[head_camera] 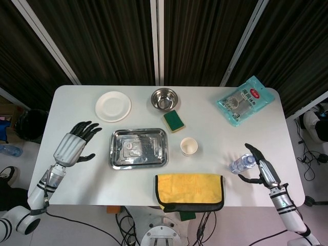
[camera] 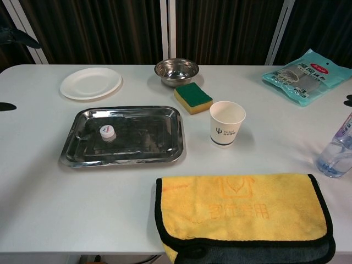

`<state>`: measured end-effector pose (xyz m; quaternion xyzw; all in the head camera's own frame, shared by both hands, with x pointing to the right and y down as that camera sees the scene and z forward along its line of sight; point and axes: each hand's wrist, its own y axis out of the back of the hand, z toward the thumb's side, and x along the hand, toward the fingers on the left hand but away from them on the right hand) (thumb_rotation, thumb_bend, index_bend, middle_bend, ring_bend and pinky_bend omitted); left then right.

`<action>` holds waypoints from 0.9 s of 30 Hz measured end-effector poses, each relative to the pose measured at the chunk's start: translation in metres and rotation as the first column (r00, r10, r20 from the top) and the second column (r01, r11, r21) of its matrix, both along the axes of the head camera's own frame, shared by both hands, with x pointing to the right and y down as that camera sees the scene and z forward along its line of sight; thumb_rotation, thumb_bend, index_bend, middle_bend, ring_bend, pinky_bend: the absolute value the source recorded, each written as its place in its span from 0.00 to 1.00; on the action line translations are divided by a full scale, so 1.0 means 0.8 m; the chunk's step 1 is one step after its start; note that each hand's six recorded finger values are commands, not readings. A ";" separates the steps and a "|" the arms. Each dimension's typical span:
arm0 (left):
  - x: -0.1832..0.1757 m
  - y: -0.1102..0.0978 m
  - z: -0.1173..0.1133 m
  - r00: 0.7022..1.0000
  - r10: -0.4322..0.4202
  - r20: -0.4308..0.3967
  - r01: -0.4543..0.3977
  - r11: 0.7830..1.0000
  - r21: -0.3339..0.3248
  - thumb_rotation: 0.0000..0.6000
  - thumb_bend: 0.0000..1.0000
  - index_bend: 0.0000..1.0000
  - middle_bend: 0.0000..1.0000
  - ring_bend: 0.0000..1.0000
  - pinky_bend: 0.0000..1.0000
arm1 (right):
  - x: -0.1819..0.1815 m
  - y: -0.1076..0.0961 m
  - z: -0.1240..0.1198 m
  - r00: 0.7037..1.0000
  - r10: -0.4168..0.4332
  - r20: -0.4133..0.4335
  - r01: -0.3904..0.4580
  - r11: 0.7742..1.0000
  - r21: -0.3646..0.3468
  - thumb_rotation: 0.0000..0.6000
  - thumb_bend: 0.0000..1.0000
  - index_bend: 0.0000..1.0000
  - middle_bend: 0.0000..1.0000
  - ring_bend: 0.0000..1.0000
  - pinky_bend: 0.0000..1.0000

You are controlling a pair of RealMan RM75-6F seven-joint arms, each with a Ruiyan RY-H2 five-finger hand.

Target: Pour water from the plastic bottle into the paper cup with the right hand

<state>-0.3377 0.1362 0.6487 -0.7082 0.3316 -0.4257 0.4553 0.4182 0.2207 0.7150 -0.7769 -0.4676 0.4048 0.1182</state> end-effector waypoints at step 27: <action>-0.002 -0.001 0.000 1.000 -0.003 0.004 0.003 1.000 0.001 1.00 0.09 0.18 0.16 0.11 0.15 | 0.001 -0.005 0.004 0.999 0.034 -0.019 -0.034 0.999 -0.001 1.00 0.26 0.32 0.02 0.00 0.00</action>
